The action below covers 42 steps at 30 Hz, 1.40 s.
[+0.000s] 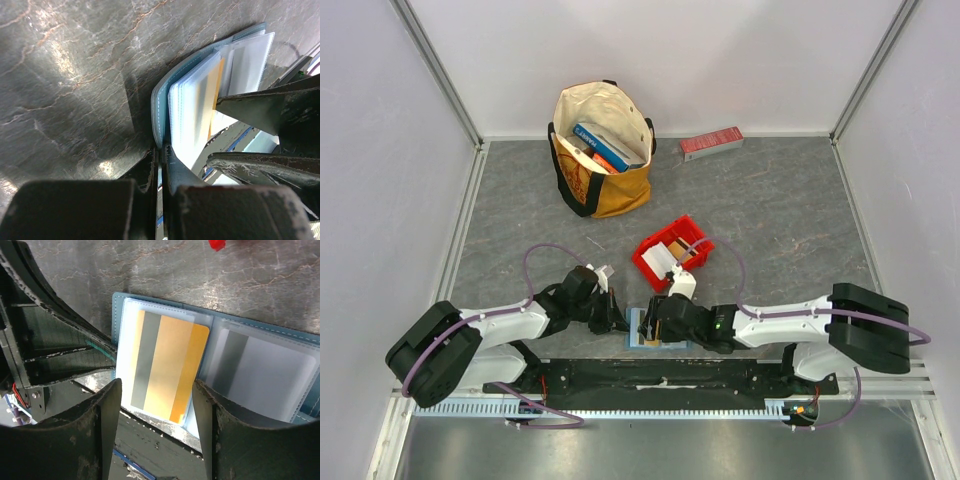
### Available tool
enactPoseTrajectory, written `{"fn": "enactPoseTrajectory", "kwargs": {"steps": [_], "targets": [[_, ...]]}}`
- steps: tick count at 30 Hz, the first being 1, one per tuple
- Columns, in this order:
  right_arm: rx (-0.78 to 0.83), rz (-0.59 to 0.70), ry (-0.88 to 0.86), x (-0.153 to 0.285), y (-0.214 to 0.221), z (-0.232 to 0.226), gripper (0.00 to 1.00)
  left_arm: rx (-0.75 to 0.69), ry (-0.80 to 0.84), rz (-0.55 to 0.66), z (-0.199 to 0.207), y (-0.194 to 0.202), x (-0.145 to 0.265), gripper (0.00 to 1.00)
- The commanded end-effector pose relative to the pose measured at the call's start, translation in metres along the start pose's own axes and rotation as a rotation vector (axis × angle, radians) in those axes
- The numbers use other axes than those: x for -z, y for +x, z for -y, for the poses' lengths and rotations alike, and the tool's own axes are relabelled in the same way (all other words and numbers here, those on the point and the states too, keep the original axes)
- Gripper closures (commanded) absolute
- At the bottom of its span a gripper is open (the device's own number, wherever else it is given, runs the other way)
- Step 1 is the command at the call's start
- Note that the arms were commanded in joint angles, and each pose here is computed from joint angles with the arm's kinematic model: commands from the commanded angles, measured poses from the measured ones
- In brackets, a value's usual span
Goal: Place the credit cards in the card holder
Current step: Insert the credit card into the card holder.
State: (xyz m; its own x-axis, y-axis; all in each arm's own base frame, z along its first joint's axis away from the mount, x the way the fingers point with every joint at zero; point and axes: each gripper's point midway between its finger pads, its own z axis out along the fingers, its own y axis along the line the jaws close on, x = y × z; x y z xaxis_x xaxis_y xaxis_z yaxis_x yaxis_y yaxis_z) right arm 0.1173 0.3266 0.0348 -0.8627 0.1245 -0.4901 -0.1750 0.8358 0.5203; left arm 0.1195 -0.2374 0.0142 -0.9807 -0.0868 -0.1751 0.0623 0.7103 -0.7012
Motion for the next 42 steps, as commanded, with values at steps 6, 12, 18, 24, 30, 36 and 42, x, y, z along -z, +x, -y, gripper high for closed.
{"fn": "enactPoseTrajectory", "kwargs": {"steps": [6, 12, 18, 24, 30, 36, 42], "targets": [[-0.02, 0.099, -0.176, 0.015, -0.022, -0.031, 0.44, -0.029, -0.046, 0.016, -0.012, 0.0, 0.0, 0.98], [-0.021, 0.082, -0.19, 0.014, -0.018, -0.032, 0.47, -0.03, -0.041, 0.016, -0.011, 0.0, 0.001, 0.98], [-0.02, 0.179, -0.102, 0.028, -0.042, -0.014, 0.41, -0.033, -0.037, 0.023, -0.01, 0.0, 0.003, 0.98], [-0.024, 0.091, -0.06, 0.015, -0.027, -0.001, 0.35, -0.033, -0.037, 0.024, -0.01, 0.0, 0.002, 0.98], [-0.034, 0.024, -0.103, 0.001, -0.011, -0.011, 0.35, -0.033, -0.036, 0.022, -0.01, 0.0, 0.002, 0.98], [-0.015, -0.009, -0.167, -0.004, -0.006, -0.03, 0.42, -0.034, -0.033, 0.024, -0.009, 0.0, 0.003, 0.98], [0.014, 0.003, -0.191, 0.0, -0.011, -0.039, 0.6, -0.034, -0.034, 0.027, -0.009, 0.0, 0.003, 0.98]]}}
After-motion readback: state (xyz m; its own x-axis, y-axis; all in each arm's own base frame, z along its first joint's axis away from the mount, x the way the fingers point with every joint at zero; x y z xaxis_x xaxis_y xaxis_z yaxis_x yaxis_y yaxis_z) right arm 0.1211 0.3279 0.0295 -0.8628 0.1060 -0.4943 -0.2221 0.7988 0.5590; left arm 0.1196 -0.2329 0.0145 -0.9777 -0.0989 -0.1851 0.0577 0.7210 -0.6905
